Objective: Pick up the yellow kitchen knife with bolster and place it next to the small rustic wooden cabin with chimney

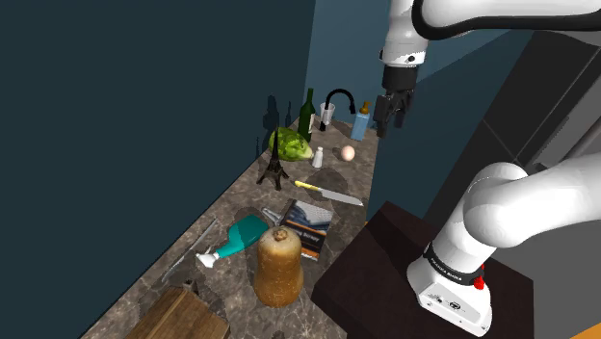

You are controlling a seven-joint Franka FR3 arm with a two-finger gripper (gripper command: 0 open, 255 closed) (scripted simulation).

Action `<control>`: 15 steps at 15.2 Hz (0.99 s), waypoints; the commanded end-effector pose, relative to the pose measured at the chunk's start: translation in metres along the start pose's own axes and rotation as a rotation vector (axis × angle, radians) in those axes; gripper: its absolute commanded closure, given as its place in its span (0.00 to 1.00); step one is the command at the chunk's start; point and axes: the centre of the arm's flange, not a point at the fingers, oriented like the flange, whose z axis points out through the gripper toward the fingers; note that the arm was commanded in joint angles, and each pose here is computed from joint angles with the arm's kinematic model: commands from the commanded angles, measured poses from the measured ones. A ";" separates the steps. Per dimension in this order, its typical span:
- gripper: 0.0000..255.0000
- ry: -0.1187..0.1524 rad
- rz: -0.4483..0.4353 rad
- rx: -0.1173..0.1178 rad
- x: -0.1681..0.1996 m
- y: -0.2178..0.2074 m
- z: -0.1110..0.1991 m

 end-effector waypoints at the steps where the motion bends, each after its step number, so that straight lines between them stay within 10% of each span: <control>1: 0.00 0.000 0.000 0.000 0.000 0.000 0.000; 15: 0.00 0.024 -0.177 -0.004 0.095 0.061 0.144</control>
